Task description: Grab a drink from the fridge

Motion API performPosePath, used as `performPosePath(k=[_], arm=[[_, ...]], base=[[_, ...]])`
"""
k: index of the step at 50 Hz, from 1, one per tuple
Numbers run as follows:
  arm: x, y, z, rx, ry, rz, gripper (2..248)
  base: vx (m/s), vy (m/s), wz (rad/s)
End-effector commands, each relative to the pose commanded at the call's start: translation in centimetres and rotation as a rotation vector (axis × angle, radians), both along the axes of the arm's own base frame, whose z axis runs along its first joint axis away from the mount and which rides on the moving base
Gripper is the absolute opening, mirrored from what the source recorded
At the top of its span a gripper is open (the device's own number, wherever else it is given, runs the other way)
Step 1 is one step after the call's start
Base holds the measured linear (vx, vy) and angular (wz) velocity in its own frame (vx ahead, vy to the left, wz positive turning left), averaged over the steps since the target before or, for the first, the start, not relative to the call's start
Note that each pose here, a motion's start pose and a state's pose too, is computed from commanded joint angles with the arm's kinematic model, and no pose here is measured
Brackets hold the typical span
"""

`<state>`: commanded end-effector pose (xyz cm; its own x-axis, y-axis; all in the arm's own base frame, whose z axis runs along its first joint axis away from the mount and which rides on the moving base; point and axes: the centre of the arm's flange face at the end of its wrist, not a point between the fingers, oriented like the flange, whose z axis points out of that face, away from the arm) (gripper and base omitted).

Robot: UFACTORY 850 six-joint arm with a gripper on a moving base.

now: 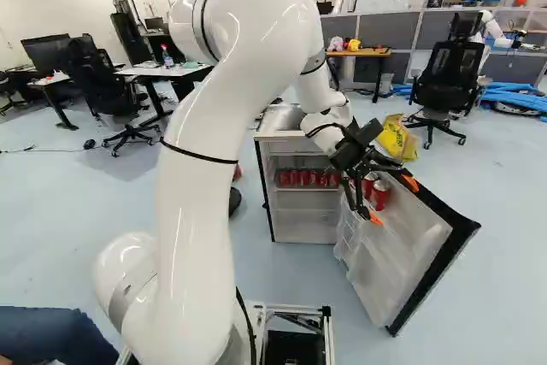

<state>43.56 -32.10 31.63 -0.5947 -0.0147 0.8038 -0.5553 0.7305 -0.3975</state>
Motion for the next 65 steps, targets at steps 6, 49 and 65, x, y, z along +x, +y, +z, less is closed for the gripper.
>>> performPosePath(k=[6, 49, 65], arm=[[-0.4, 0.4, 0.0, -0.002, 0.012, 0.042, 247], [-4.6, 6.1, 0.5, -0.049, 0.166, 0.533, 247], [-6.3, 8.6, 0.9, -0.068, 0.216, 0.729, 247]], base=[[0.000, 0.000, 0.000], [0.000, 0.000, 0.000], [0.000, 0.000, 0.000]])
